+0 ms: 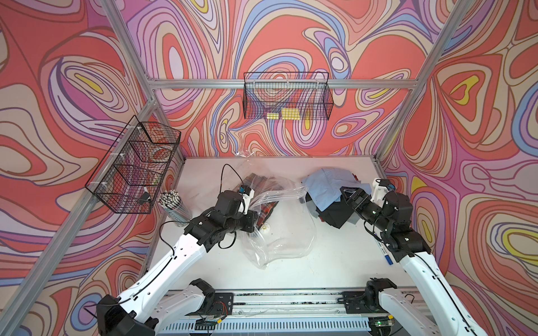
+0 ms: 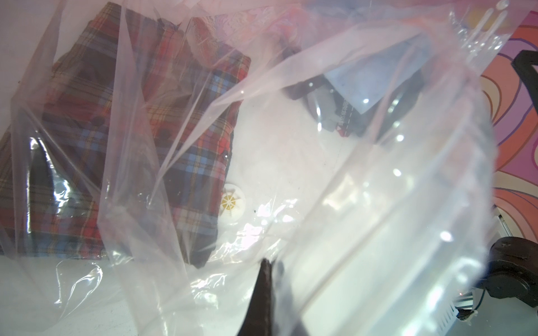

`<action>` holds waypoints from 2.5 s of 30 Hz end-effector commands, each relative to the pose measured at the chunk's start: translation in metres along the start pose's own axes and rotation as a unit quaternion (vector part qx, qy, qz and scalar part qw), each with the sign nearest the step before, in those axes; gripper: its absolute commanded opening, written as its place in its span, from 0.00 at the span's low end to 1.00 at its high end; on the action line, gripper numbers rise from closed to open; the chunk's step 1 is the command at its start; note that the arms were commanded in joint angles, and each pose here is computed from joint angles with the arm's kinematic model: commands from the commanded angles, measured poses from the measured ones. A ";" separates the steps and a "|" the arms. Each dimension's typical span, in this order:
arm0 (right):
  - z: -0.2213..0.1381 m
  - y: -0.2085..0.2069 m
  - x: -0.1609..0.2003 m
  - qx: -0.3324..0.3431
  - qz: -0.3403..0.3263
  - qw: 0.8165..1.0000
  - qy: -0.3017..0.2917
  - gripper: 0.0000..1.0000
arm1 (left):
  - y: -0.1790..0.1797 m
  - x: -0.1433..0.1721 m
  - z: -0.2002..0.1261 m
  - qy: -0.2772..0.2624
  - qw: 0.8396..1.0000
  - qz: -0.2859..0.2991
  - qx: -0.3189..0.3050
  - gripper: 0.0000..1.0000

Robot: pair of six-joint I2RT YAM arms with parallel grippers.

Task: Take the shirt out of the vacuum bag
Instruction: Place the shirt at the center of the board, then take out the shirt from the vacuum bag.

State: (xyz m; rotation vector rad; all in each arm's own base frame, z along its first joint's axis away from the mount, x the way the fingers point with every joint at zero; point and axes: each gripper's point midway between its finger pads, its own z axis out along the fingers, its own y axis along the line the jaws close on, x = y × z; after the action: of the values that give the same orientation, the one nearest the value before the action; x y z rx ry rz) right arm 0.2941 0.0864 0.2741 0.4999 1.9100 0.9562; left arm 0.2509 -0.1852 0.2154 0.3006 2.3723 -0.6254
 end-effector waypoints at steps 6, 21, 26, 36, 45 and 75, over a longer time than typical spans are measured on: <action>-0.002 0.026 0.071 -0.062 0.041 0.994 0.086 0.90 | -0.001 -0.016 -0.017 -0.029 1.000 -0.009 -0.006 0.00; 0.101 0.108 0.217 -0.073 -0.072 0.974 0.204 0.91 | 0.001 -0.011 -0.009 -0.035 0.999 -0.009 0.001 0.00; 0.142 0.100 0.238 -0.034 -0.092 0.971 0.217 0.92 | -0.003 -0.010 -0.009 -0.037 0.999 -0.005 0.014 0.00; 0.145 0.118 0.262 -0.001 -0.129 0.974 0.186 0.88 | 0.000 -0.011 -0.013 -0.049 0.999 -0.003 0.006 0.00; 0.162 0.062 0.304 0.041 -0.101 0.973 0.202 0.89 | -0.002 -0.012 -0.016 -0.053 0.999 -0.004 0.011 0.00; 0.266 0.034 0.260 0.033 -0.025 0.982 0.185 0.87 | -0.002 -0.010 -0.016 -0.052 0.999 -0.002 0.014 0.00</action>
State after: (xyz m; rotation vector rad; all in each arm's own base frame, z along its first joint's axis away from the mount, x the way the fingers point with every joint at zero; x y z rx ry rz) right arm 0.3912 0.3857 0.0925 0.3471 2.2614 1.0039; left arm 0.2484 -0.1795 0.2308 0.2640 2.2930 -0.6566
